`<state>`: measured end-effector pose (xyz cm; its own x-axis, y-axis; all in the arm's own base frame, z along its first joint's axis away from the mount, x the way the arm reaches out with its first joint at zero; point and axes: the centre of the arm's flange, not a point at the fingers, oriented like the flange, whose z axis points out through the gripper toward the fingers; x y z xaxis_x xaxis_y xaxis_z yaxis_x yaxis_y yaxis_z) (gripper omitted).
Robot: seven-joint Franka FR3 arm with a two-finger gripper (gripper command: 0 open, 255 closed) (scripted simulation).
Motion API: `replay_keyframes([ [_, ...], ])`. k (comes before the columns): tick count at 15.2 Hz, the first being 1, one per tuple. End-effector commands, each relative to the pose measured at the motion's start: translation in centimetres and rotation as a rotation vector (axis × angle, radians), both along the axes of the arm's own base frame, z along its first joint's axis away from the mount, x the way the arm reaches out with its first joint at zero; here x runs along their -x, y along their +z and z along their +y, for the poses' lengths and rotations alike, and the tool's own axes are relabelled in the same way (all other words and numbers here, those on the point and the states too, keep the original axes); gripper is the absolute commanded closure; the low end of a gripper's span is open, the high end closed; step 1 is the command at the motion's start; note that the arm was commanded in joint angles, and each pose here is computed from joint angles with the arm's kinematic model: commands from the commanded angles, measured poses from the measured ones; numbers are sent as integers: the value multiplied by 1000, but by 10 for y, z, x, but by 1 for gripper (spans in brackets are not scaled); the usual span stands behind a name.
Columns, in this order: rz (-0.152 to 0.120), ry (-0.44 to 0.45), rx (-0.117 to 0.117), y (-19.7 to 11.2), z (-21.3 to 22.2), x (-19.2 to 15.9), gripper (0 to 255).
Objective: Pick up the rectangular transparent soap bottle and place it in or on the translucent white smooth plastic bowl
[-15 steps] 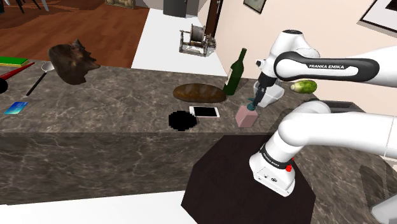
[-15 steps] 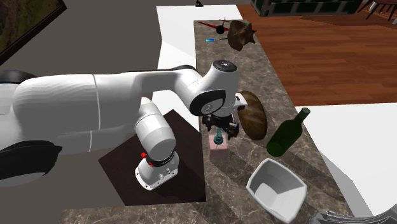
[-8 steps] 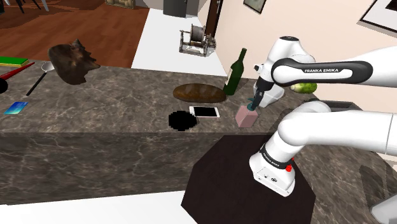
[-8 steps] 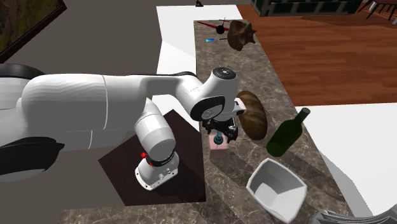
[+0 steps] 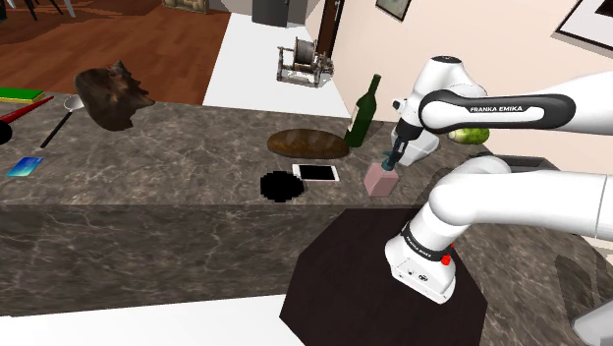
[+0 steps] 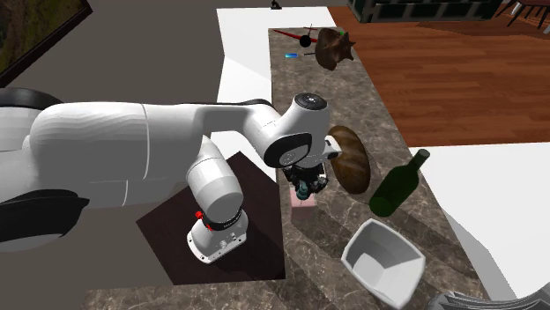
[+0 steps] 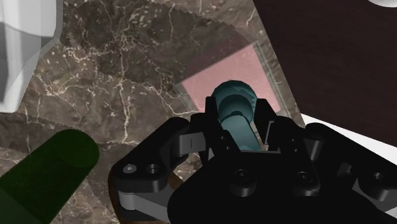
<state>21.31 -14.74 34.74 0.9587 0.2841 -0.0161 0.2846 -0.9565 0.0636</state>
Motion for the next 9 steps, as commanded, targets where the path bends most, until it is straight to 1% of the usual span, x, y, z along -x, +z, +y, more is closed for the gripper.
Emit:
replay_keyframes([
  [1,2,0,-1,-1,0,0,255],
  [6,2,0,-1,-1,0,0,255],
  [9,2,0,-1,15,0,0,255],
])
